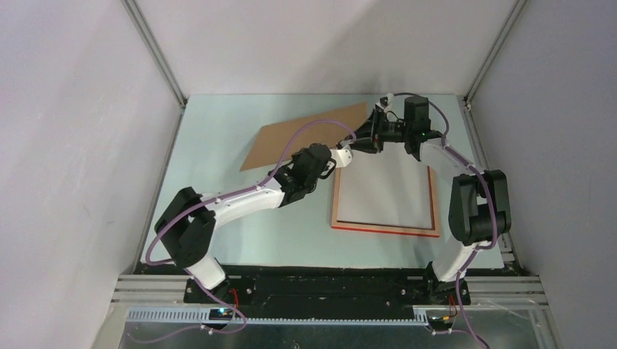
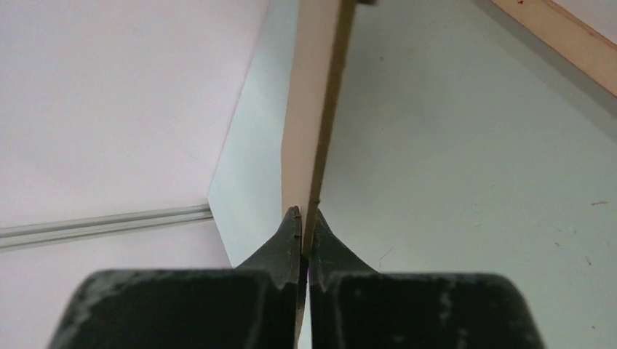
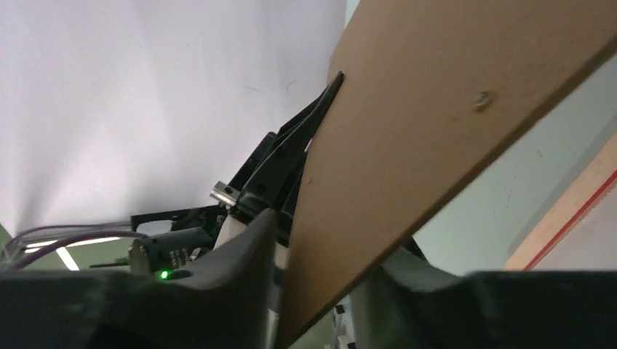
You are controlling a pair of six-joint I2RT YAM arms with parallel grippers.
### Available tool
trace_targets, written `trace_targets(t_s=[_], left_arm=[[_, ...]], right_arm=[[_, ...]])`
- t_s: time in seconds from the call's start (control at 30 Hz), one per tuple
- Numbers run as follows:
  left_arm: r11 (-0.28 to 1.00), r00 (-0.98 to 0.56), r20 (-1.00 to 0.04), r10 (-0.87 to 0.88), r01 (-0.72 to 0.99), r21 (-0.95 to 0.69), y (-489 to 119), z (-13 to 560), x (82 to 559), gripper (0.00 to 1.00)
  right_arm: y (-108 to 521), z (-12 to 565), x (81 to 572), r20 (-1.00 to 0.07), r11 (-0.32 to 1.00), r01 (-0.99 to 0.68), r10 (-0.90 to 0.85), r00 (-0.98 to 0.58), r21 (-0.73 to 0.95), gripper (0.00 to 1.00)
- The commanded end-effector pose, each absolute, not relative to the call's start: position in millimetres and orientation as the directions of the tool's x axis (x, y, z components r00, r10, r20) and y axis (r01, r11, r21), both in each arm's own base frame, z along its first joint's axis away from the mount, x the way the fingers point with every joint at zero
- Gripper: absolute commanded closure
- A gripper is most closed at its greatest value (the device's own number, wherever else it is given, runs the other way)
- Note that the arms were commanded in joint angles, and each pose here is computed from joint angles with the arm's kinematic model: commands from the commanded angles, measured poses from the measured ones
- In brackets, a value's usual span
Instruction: Put the photo into the frame
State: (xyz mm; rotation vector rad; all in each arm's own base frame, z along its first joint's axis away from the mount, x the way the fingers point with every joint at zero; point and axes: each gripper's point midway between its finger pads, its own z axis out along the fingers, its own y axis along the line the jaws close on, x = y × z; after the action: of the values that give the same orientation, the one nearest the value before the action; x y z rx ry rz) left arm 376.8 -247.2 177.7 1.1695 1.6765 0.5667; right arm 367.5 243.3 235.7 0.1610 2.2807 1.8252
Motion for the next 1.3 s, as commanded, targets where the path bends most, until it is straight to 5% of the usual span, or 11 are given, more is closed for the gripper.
trace_targets(t_s=[0.0, 0.1, 0.17, 0.43, 0.8, 1.27], left_arm=[[0.567, -0.039, -0.596, 0.802, 0.36, 0.741, -250.1, 237.5, 381.4, 1.0], [0.581, -0.04, -0.614, 0.788, 0.374, 0.722, -249.0, 248.1, 376.5, 1.0], [0.591, -0.041, -0.626, 0.779, 0.379, 0.712, -247.0, 256.3, 373.4, 1.0], [0.657, -0.016, -0.704, 0.71, 0.376, 0.654, -241.1, 307.9, 359.9, 1.0], [0.759, -0.022, -0.899, 0.437, 0.546, 0.355, -266.3, 380.2, 320.6, 1.0], [0.592, -0.159, -0.979, 0.126, 0.804, -0.054, -314.0, 436.1, 256.3, 1.0]], right_arm=[[227.8, 280.5, 359.6, -0.335, 0.202, -0.296, 0.198, -0.921, 0.933, 0.51], [213.2, 290.7, 361.1, -0.373, 0.221, -0.326, 0.23, -0.899, 0.919, 0.14], [200.9, 298.1, 362.9, -0.396, 0.234, -0.341, 0.258, -0.881, 0.911, 0.03], [130.5, 330.1, 365.3, -0.519, 0.336, -0.406, 0.398, -0.757, 0.85, 0.01], [48.4, 329.6, 352.8, -0.619, 0.511, -0.369, 0.504, -0.603, 0.776, 0.02], [2.2, 313.5, 331.9, -0.655, 0.604, -0.292, 0.56, -0.507, 0.742, 0.03]])
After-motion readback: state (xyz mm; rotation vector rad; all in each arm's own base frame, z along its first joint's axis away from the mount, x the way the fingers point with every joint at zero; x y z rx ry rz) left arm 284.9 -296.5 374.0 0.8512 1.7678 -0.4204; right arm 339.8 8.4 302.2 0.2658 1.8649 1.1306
